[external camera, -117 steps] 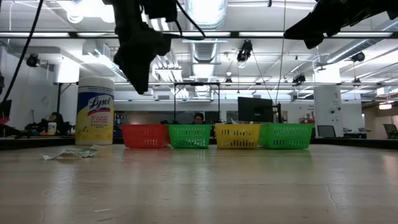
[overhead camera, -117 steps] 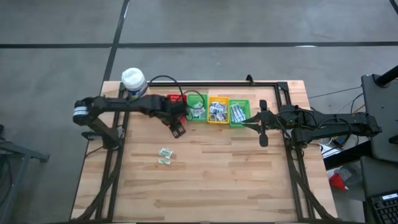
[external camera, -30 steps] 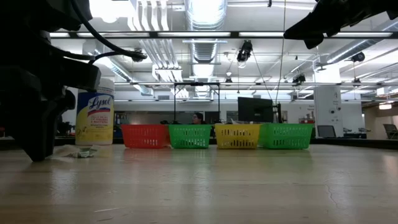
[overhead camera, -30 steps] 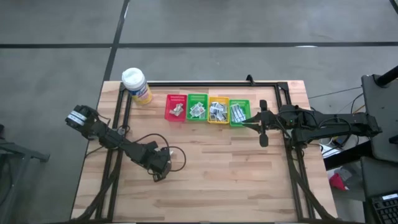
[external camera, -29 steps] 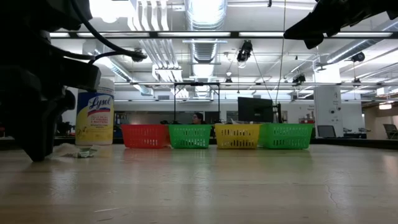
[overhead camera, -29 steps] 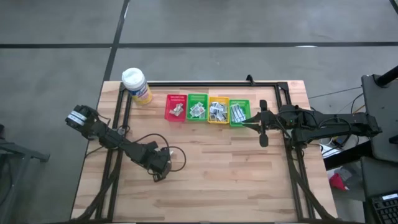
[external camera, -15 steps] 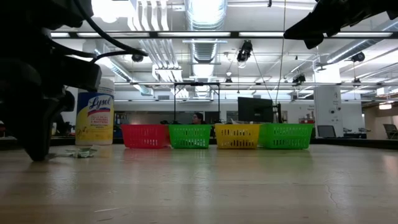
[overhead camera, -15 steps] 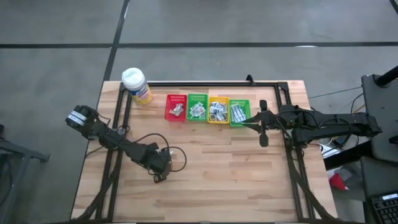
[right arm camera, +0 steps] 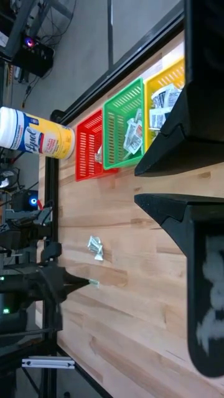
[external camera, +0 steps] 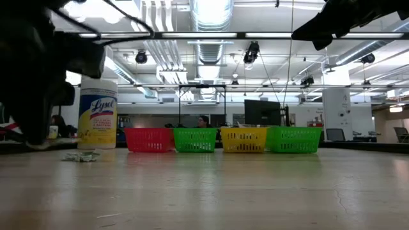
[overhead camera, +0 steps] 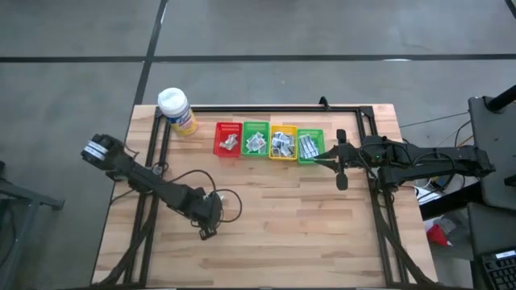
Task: Pick & Place First Aid Supplies
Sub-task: Put the green bandage into the red bin
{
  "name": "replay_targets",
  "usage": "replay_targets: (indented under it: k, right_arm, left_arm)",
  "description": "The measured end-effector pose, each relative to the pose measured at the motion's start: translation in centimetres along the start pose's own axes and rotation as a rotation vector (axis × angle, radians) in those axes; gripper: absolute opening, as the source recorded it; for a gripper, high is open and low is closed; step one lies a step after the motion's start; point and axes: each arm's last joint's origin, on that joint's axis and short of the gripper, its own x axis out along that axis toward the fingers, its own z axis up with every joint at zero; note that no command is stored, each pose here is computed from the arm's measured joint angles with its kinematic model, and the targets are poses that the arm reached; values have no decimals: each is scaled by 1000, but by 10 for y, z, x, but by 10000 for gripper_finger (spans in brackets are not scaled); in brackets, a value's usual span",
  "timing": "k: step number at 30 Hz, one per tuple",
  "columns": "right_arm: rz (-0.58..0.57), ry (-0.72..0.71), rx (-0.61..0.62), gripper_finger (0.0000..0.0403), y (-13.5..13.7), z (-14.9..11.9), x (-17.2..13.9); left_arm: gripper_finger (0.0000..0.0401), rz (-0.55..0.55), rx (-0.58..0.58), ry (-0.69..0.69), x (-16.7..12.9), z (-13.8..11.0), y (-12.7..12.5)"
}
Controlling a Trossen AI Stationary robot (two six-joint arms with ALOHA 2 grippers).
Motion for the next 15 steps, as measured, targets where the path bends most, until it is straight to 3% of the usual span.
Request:
replay_targets:
  k: [9, 15]
  right_arm:
    - [0, 0, 0, 52, 0, 0, 0]
    - [0, 0, 0, 52, 0, 0, 0]
  left_arm:
    - [0, -131, -47, -151, -46, 14, -9]
    - [0, -58, -53, -434, -81, 31, -10]
